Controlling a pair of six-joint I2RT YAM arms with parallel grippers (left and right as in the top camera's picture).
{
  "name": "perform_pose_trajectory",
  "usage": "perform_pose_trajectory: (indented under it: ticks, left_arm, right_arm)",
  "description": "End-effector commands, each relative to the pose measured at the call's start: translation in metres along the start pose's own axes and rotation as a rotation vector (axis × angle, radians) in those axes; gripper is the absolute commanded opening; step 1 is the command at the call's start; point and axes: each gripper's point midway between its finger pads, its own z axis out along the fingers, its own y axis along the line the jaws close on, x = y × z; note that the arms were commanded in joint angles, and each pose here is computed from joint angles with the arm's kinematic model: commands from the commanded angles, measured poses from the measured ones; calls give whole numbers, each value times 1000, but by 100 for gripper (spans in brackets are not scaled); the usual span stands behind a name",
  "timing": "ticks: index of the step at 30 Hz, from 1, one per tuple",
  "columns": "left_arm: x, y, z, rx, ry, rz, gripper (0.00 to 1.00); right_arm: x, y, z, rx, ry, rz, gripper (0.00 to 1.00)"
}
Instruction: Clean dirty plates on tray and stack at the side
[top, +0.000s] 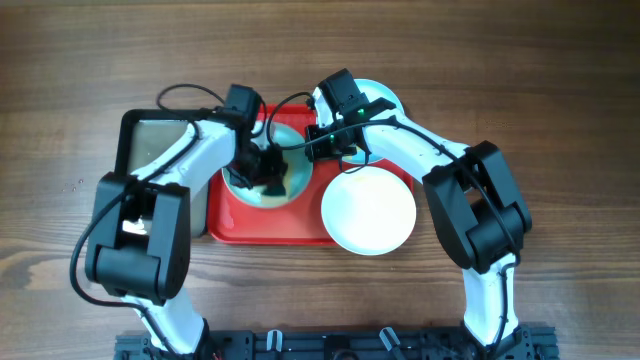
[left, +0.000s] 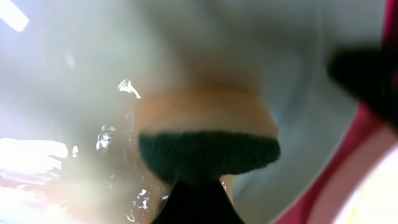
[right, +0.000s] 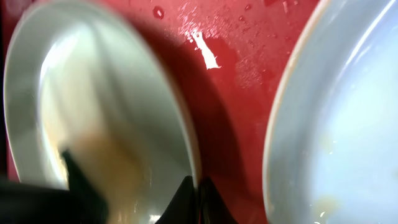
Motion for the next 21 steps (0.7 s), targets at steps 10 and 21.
perform_pose_trajectory:
  ticks: [10,21]
  left_arm:
    - [3,14,9,5,38,5,4]
    - [-55,32,2,-119,-225,-76,4]
  right_arm:
    - [5,8,4,-2,18,19,4]
    - [7,9,4,-10,29,38,4]
